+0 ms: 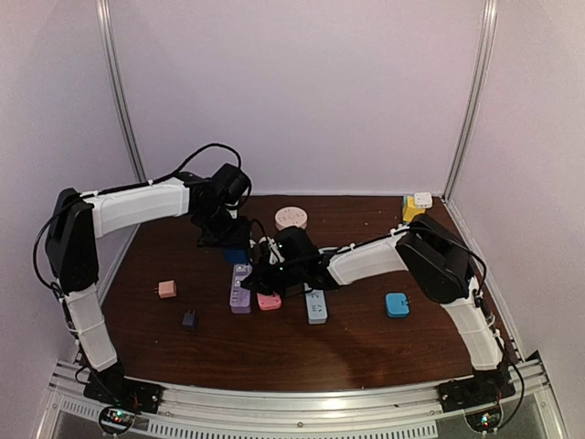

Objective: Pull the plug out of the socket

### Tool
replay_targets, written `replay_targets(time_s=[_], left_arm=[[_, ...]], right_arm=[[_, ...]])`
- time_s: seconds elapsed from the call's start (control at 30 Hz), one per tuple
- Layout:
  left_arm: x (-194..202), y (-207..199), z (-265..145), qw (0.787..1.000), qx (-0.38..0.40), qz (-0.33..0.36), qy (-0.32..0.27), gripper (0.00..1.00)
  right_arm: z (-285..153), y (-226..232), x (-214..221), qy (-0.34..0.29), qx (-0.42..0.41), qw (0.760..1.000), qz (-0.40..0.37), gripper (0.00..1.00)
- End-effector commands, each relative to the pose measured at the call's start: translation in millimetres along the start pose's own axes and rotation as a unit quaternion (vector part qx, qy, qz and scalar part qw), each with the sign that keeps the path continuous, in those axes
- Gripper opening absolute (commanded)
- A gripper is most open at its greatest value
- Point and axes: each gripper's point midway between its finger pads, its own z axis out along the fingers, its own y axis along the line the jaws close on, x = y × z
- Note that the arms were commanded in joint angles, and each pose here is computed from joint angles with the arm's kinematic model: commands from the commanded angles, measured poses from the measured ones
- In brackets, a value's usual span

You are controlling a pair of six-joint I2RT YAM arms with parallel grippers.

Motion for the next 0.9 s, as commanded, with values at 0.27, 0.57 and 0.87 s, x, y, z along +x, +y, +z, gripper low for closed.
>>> replay_targets(time_s=[0.27,0.57,0.87], left_arm=[[-19.8,83.4,-37.9,0.996,-0.063,-0.041,-0.055,0.47],[-21.7,164.6,-36.9,0.973,-0.227,-0.024,-0.040,0.47],[-23.2,206.9,-19.3,0.941,-0.338,0.019,0.001,0.48]], right_arm=[[-19.9,58.0,-4.9,0.002,-0.067,0.994,-0.084,0.00],[-83.5,89.8,-42.4,-0.075,-0.006,0.982,-0.171,0.13],[-170.7,72.7,-79.4,-0.165,0.081,0.960,-0.211,0.50]])
